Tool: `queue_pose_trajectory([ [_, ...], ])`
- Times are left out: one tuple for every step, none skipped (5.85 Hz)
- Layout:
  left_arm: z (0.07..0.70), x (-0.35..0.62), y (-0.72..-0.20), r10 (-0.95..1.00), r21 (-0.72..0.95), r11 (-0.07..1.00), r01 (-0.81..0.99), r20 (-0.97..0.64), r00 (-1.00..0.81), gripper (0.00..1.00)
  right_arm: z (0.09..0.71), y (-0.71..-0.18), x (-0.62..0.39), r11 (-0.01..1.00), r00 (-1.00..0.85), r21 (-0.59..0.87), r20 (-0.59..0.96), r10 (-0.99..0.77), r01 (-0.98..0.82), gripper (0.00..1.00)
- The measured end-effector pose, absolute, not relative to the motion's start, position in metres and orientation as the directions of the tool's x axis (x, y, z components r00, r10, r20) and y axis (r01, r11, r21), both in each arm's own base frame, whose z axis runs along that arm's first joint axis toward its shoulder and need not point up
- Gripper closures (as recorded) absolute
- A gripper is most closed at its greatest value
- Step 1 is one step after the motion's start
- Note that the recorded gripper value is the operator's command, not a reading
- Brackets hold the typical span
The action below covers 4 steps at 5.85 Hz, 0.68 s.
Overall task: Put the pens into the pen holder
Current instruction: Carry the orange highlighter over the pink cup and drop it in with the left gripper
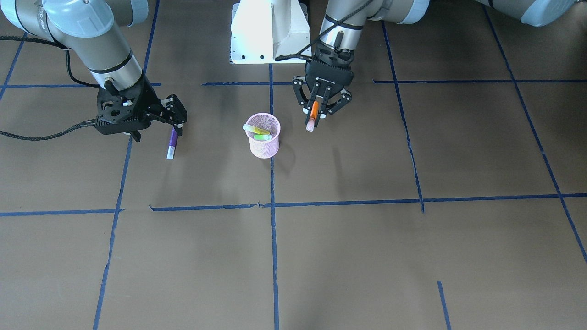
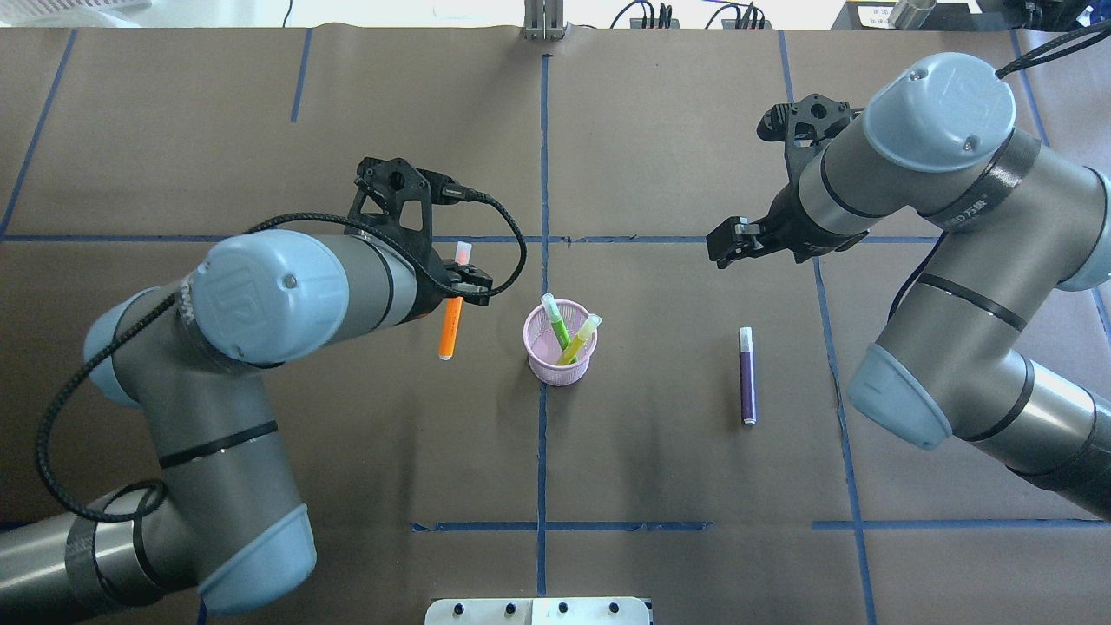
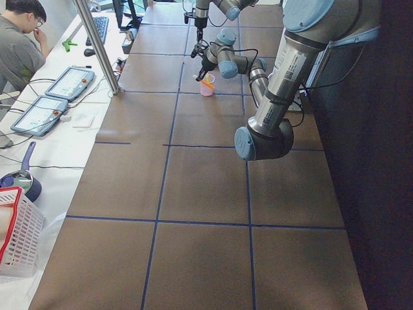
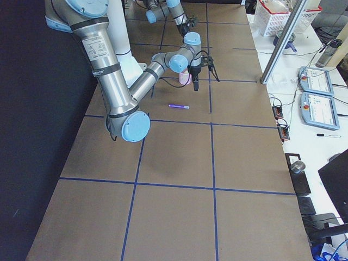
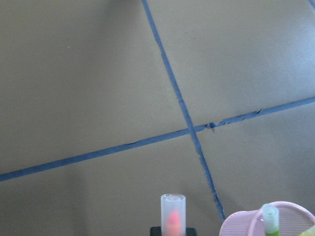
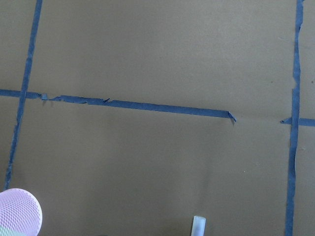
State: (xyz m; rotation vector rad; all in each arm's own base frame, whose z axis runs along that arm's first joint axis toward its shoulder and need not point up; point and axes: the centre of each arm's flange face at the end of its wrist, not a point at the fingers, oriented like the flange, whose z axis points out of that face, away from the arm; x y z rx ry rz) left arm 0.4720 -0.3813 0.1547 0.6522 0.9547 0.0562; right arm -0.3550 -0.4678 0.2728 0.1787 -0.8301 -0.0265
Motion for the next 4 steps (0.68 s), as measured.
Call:
queue_pose_trajectory([
  [0.143,0.490,-0.362,0.340,0.572,0.779,0.258,-0.731,0.592,1.00,0.273,-0.468,-0.355,0.984,0.677,0.170,0.731,-0.092,-0.049,0.00],
  [0.133,0.503,-0.354,0.348,0.584,0.767,0.267,-0.728,0.591,1.00,0.273,-0.468,-0.355,0.984,0.677,0.171,0.730,-0.092,-0.050,0.00],
  [0.121,0.518,-0.354,0.349,0.588,0.761,0.275,-0.728,0.591,1.00,0.273,-0.468,-0.355,0.984,0.677,0.171,0.730,-0.092,-0.050,0.00],
  [0.106,0.538,-0.361,0.338,0.591,0.753,0.291,-0.726,0.598,1.00,0.273,-0.468,-0.355,0.984,0.678,0.171,0.730,-0.092,-0.050,0.00],
])
